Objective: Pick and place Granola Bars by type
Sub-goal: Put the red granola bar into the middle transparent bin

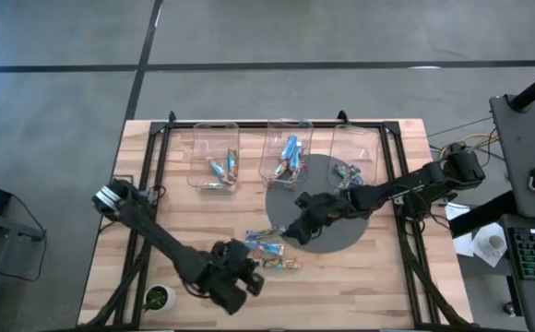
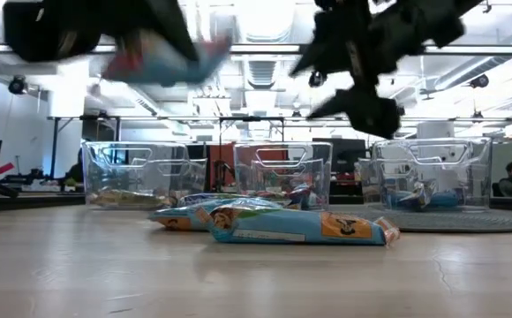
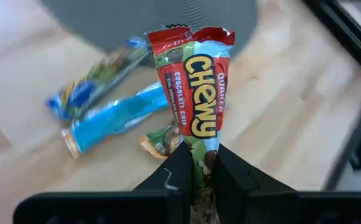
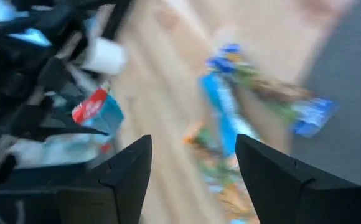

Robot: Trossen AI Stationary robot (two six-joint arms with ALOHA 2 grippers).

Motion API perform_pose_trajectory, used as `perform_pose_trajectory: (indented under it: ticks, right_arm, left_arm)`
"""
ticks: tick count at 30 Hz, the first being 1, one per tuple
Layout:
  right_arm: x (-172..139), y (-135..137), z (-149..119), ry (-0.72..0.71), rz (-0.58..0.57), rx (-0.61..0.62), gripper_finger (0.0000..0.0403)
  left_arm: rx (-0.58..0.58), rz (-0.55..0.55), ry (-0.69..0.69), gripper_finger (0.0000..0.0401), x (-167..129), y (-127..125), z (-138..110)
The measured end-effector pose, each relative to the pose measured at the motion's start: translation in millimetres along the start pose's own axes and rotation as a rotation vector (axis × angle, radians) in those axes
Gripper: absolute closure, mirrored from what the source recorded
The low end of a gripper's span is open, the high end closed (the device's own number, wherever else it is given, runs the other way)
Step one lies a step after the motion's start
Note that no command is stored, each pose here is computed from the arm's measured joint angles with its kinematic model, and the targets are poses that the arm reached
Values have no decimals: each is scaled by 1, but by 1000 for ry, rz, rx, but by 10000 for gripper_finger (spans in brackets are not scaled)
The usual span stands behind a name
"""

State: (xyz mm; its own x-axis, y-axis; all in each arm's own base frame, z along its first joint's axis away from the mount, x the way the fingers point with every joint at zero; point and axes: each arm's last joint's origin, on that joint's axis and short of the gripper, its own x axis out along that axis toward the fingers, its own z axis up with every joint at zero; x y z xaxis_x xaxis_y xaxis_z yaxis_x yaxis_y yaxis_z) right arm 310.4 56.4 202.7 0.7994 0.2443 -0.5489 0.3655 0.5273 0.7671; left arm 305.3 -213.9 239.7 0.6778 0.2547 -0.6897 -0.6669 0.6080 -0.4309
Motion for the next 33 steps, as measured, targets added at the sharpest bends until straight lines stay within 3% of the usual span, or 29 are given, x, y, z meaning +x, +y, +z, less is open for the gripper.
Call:
perform_pose_trajectory:
  ticks: [4, 10, 16, 21, 29, 33]
  right_arm:
    - [-3, 12, 14, 26, 91, 0, 179]
    - [2, 35, 27, 125, 202, -54, 179]
    - [21, 40, 33, 191, 120, -31, 179]
    - [31, 47, 38, 201, 117, -17, 179]
    - [33, 47, 39, 202, 109, -1, 179]
    - [34, 41, 38, 193, 46, 8, 179]
  left_arm:
    - [140, 4, 32, 374, -10, 6, 10]
    - [282, 48, 58, 374, 7, 16, 21]
    - [383, 48, 55, 374, 20, 19, 36]
    - [448, 62, 53, 374, 22, 20, 40]
    - [470, 81, 11, 374, 23, 21, 42]
    - [466, 78, 5, 374, 23, 20, 43]
